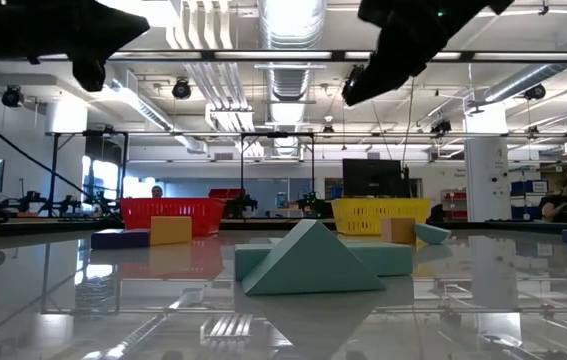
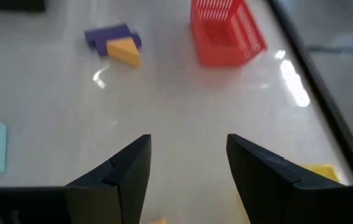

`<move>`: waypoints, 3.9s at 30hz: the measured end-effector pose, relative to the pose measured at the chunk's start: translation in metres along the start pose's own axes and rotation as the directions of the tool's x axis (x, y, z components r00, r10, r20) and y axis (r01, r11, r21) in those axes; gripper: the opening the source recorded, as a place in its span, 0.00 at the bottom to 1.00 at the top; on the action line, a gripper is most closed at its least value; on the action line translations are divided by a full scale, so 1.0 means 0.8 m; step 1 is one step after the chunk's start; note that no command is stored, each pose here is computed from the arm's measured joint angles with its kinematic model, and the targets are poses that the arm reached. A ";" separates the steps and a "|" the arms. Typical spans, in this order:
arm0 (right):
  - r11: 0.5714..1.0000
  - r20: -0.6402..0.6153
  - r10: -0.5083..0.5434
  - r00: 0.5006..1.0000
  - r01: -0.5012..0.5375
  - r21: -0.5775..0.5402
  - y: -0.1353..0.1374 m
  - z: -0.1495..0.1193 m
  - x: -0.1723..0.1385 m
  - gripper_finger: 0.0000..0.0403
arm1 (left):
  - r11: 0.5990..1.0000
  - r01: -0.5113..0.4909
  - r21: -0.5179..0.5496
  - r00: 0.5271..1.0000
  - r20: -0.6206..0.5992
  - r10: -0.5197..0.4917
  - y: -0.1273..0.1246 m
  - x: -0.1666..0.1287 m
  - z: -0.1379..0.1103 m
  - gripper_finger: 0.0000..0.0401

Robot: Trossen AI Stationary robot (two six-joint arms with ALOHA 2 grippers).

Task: Sort & place blocks by color
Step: Put the purple block into the black bin

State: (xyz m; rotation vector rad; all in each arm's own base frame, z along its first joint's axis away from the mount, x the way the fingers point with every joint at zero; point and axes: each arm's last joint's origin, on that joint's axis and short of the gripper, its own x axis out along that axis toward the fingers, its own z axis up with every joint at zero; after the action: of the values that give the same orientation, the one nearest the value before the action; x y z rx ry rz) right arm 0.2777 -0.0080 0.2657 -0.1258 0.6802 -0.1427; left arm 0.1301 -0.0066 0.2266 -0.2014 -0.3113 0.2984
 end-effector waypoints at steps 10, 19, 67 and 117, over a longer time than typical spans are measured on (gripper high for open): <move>1.000 0.259 -0.006 0.966 0.011 -0.017 0.022 -0.027 -0.029 0.50 | 0.989 -0.123 -0.077 0.917 -0.390 0.083 -0.022 0.048 -0.024 0.03; 0.999 0.345 -0.014 0.939 0.030 -0.040 0.019 -0.050 -0.042 0.50 | 0.916 -0.388 0.104 0.454 -0.843 0.289 -0.057 0.074 -0.024 0.00; 0.991 0.398 -0.019 0.917 0.070 -0.114 0.014 -0.065 -0.066 0.50 | 0.852 -0.342 0.396 -0.159 -0.918 0.363 -0.076 0.104 -0.133 0.00; 0.992 0.371 -0.016 0.929 0.062 -0.111 0.014 -0.069 -0.064 0.50 | 0.822 -0.406 0.399 -0.108 -0.914 0.391 -0.049 0.070 -0.138 0.39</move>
State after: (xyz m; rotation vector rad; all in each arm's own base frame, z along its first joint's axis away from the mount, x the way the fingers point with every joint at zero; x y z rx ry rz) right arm 0.2042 0.0083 0.2529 -0.2763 0.3087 -0.1115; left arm 0.2272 -0.0418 0.1482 -0.4854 1.3062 0.7095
